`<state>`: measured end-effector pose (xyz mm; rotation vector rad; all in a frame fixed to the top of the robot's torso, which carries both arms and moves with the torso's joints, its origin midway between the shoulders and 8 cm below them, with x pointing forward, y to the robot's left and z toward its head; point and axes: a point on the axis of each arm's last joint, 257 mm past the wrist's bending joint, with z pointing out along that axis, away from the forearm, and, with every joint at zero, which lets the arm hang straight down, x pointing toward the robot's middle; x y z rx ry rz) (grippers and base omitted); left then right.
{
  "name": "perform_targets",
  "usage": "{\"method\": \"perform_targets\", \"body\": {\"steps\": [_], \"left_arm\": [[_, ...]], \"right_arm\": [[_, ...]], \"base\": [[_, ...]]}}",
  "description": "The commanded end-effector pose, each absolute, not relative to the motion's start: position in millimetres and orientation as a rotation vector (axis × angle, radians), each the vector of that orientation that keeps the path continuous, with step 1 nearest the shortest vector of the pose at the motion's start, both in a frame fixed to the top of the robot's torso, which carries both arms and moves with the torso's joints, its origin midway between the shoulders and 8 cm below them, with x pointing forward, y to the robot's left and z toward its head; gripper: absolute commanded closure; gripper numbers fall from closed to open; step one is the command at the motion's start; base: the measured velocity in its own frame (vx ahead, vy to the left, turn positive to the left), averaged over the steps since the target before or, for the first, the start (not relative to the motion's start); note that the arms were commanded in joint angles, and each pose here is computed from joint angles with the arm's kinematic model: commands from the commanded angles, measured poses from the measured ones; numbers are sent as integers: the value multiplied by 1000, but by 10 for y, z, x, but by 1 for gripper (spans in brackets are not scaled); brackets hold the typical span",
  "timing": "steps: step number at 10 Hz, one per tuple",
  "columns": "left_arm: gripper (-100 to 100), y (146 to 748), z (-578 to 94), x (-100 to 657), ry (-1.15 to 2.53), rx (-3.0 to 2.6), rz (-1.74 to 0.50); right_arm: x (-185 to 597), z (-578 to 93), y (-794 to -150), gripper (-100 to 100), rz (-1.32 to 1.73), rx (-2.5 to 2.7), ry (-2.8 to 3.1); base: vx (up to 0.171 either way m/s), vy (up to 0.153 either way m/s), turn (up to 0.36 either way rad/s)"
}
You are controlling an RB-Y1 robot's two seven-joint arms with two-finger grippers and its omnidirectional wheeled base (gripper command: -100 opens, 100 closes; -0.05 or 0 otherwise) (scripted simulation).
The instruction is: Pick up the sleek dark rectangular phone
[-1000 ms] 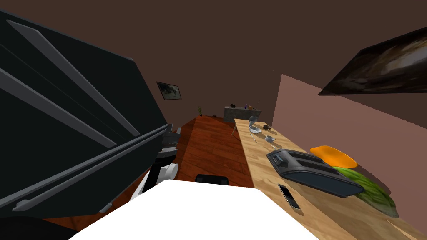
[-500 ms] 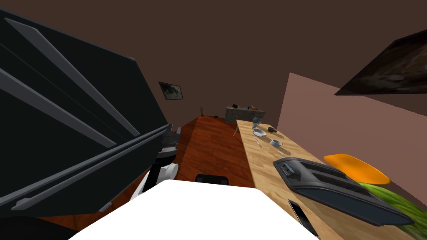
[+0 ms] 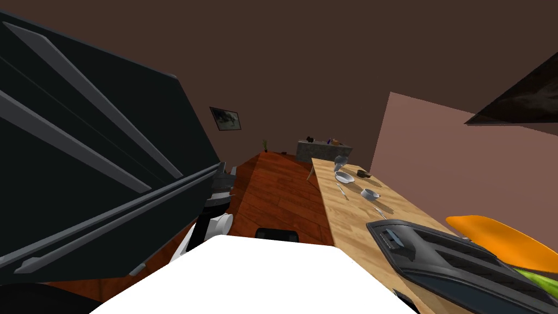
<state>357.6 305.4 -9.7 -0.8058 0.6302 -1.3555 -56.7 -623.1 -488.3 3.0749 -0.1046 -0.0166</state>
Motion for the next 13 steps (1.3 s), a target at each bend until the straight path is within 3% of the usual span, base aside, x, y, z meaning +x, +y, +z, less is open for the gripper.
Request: {"method": "perform_targets", "body": {"steps": [1,4,5,6,13], "left_arm": [[0,3054,-97,3576,630,-806,-1355],[0,3054,-97,3576,630,-806,-1355],[0,3054,-97,3576,630,-806,-1355],[0,3053,-97,3576,630,-806,-1356],[0,3054,-97,3576,630,-806,-1355]], "right_arm": [[-607,-4905,-6120,-100,-26,3124,-169],[-616,-4917,-6063,-100,-26,3152,-209],[-616,-4918,-6055,0,-28,3156,-211],[-592,-4974,-5981,-100,-25,3159,-186],[-517,-5144,-5737,-100,-21,3161,-107]], "base": [[96,-73,98],[75,-84,63],[8,-10,1],[22,-29,-97],[33,-42,-77]]}}
